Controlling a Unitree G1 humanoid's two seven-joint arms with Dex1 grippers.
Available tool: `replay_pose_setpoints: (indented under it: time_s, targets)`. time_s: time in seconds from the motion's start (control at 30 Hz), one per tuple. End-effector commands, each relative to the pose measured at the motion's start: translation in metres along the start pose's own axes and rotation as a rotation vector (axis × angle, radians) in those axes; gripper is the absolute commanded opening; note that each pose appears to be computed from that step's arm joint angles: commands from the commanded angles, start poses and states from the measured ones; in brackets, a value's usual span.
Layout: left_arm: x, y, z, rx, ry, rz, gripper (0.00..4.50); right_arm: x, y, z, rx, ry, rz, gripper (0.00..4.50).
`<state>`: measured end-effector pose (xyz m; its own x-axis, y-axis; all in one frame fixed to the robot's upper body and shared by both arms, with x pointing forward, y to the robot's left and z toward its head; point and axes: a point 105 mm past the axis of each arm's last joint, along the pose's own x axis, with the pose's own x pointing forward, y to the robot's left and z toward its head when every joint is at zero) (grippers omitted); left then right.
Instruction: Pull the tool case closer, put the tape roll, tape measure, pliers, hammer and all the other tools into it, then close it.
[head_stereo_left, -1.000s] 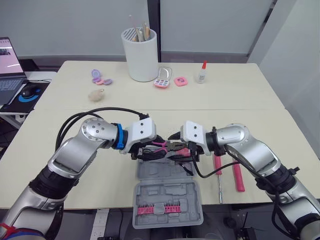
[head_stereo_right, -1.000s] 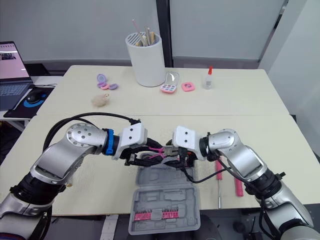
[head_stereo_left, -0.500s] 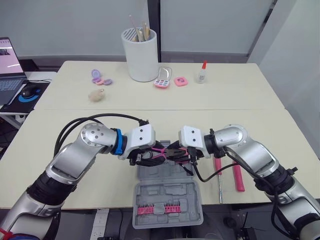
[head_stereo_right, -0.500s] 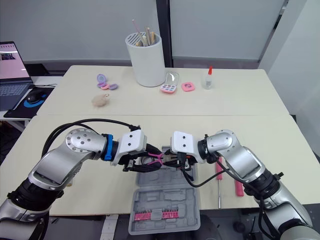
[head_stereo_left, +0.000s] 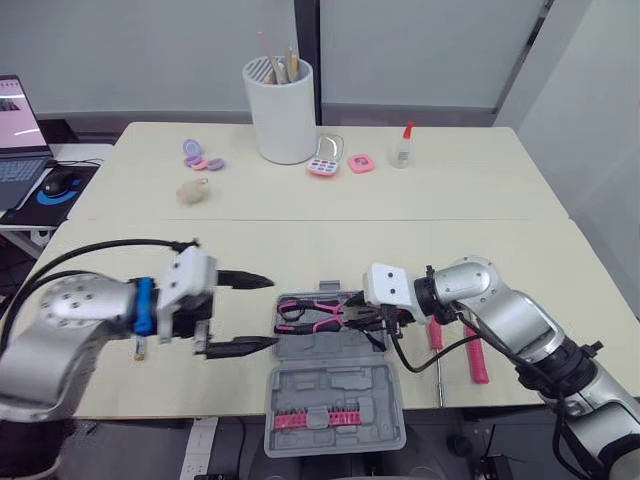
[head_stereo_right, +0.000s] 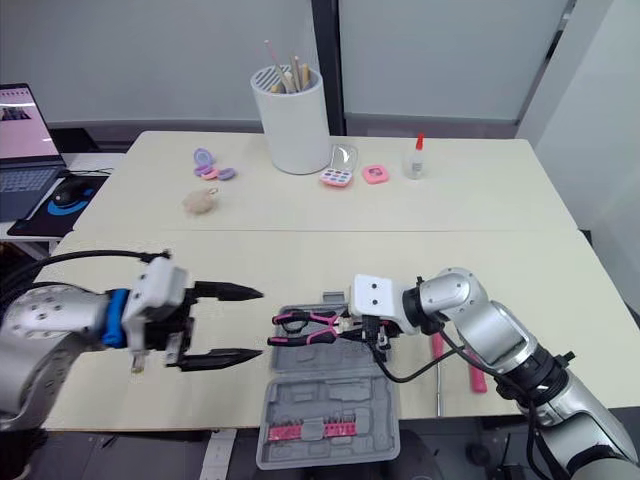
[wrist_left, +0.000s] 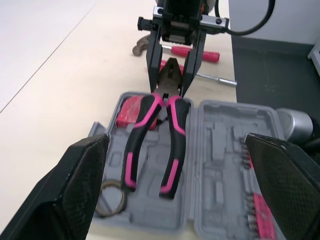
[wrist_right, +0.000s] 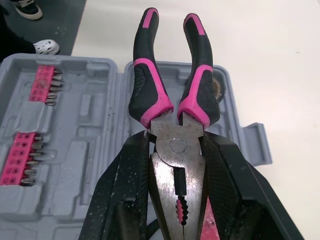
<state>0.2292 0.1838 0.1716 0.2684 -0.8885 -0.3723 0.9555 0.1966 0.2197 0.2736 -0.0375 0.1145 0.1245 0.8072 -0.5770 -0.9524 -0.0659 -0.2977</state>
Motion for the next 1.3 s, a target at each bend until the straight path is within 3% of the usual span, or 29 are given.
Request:
replay_pose_setpoints:
  time_s: [0.03,0.2,0.47,1.23,1.3]
  targets:
    - [-0.017,-0.006,-0.003,0.052,0.024,0.011,4.5,0.005,0.0,0.004,-0.079,0.052,-0.012,1.29]
    - [-0.03,-0.017,-0.021,0.041,0.096,-0.012,4.5,0.015,0.004,-0.006,-0.091,0.129,0.007,1.29]
    - [-0.031,-0.017,-0.024,0.035,0.11,0.007,4.5,0.023,-0.001,-0.018,-0.068,0.205,-0.003,1.29]
    - [-0.022,-0.024,-0.022,0.023,0.102,0.013,4.5,0.052,0.01,-0.034,-0.001,0.222,0.059,1.29]
    - [-0.022,-0.024,-0.022,0.024,0.101,0.013,4.5,0.05,0.008,-0.032,-0.003,0.211,0.054,2.03]
